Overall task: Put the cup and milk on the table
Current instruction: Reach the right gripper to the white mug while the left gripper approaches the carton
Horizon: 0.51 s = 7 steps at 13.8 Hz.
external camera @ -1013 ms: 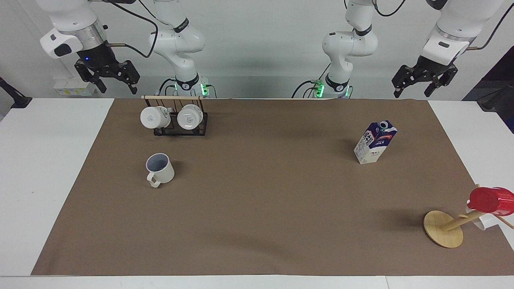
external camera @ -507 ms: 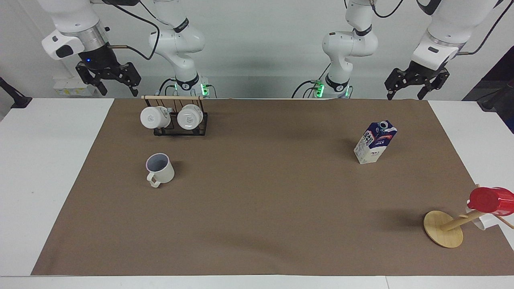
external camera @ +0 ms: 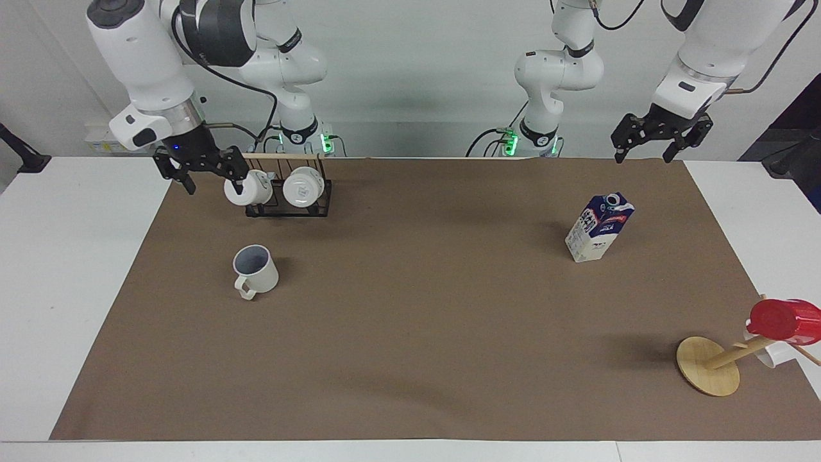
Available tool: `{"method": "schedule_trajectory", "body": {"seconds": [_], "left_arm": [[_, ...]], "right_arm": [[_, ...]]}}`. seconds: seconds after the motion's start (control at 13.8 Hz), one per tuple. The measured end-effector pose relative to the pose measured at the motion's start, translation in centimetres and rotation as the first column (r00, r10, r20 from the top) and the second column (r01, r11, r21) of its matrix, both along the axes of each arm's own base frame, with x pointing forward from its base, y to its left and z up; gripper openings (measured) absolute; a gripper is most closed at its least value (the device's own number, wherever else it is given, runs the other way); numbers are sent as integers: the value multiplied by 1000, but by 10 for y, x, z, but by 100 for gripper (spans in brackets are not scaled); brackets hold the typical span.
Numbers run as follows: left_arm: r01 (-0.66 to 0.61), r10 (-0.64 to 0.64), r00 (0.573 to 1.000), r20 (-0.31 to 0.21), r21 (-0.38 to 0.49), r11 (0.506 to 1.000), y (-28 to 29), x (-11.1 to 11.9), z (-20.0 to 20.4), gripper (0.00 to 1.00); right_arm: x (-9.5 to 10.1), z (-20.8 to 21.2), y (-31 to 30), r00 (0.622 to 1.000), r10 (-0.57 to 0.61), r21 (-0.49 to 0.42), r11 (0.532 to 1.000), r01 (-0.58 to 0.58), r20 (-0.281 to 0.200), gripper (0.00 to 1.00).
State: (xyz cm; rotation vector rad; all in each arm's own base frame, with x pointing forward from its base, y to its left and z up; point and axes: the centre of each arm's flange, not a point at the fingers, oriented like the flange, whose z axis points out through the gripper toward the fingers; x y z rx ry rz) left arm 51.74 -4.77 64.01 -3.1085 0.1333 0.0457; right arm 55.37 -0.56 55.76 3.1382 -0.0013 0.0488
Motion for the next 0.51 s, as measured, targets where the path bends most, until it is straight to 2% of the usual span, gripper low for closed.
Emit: {"method": "schedule_trajectory", "body": {"seconds": [0.22, 0.51], "left_arm": [[10, -10, 1000, 28, -3, 1000, -14, 6, -16, 100], [-41, 41, 998, 50, -6, 999, -19, 16, -49, 100]], "right_arm": [[14, -49, 18, 1000, 30, -7, 1000, -30, -4, 100], [26, -108, 43, 997, 71, -18, 997, -71, -12, 100]]}}
